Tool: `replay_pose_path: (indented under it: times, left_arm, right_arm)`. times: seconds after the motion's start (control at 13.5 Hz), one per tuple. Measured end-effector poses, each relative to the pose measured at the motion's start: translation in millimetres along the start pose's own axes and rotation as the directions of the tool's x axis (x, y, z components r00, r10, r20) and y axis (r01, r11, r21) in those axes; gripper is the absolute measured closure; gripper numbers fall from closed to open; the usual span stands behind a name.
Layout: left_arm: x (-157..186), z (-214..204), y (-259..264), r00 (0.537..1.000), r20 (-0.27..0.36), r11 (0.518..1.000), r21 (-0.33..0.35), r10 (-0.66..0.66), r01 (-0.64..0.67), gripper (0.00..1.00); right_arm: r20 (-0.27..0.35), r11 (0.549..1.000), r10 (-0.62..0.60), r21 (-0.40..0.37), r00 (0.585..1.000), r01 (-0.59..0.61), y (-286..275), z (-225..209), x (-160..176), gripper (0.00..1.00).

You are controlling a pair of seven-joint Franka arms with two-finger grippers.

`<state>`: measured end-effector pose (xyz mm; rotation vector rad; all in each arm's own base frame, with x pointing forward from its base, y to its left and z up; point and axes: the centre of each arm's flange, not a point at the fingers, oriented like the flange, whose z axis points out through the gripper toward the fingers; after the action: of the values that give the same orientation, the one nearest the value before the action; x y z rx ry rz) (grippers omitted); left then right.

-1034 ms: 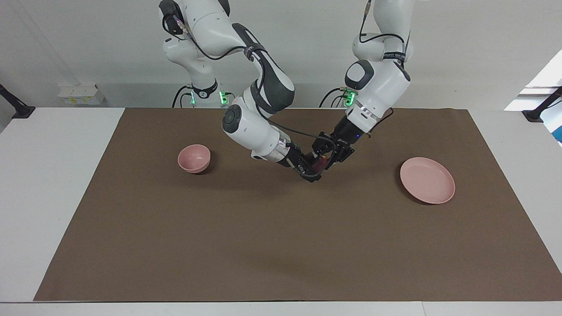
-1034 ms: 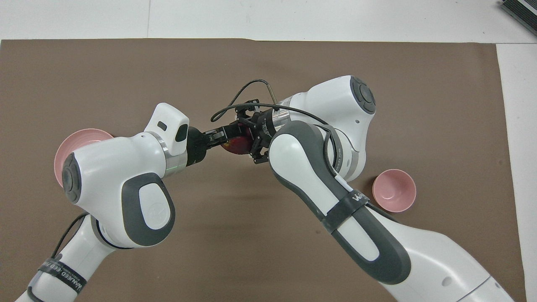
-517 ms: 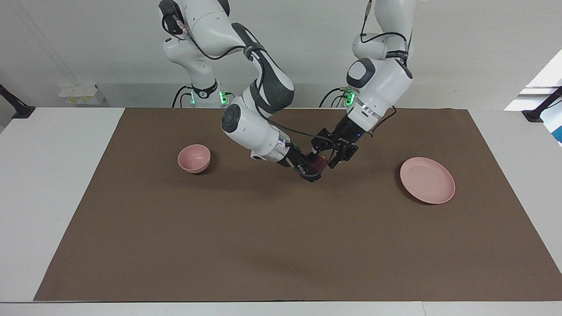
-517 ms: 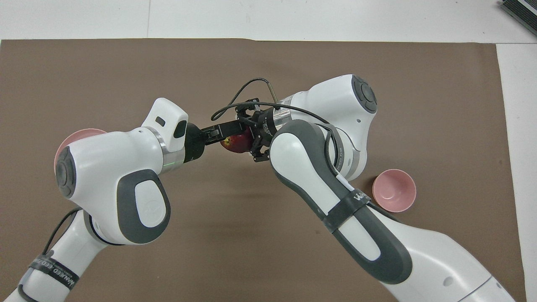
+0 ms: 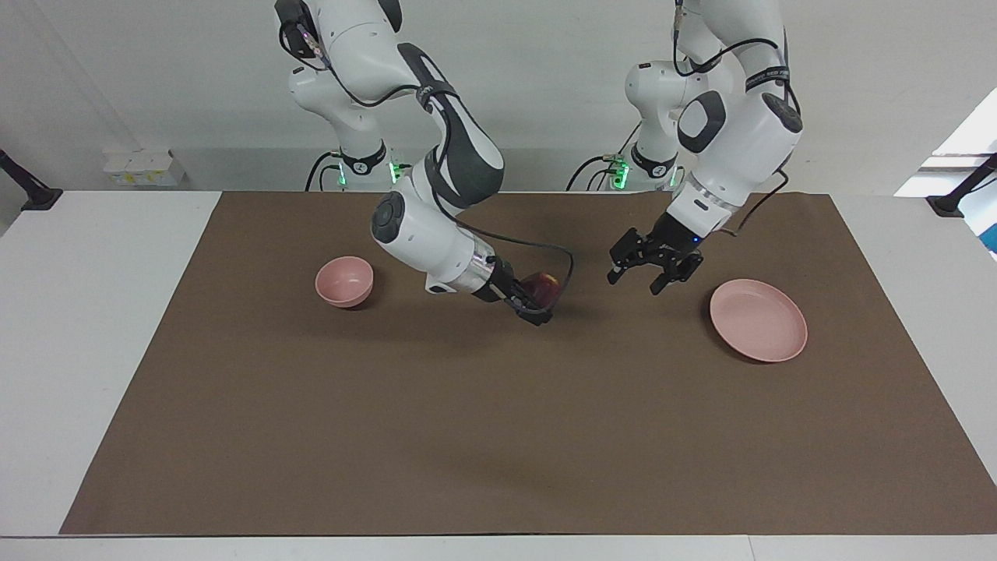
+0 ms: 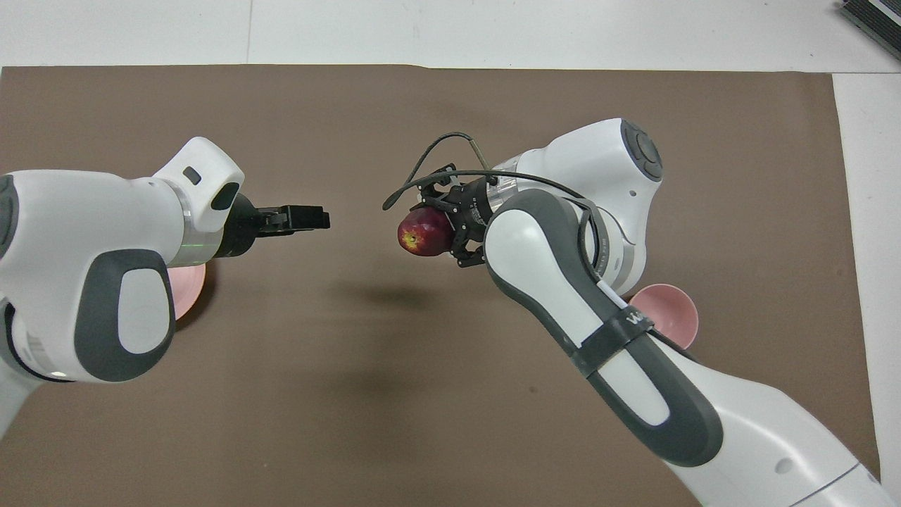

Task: Move apple from plate to bowl
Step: 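Carry the apple with the right gripper to the bowl while the left withdraws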

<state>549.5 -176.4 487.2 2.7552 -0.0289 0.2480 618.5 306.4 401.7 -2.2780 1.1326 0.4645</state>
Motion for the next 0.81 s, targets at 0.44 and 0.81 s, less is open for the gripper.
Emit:
replay_pose_path:
  times: [0.44, 0.81]
  left_arm:
    - [25.5, -55.7, -26.0, 0.990, 0.045, 0.965, 0.222, 0.133, -0.139, 0.00]
    - [36.2, -117.0, -11.2, 0.981, 0.095, 0.935, 0.297, 0.172, -0.193, 0.00]
  right_arm:
    - [-0.161, 0.907, -0.406, -0.195, 0.900, 0.374, 15.4, -74.9, 16.4, 0.30]
    - [-0.148, 0.697, -0.687, -0.414, 0.712, 0.586, 34.8, -103.4, 44.7, 0.30]
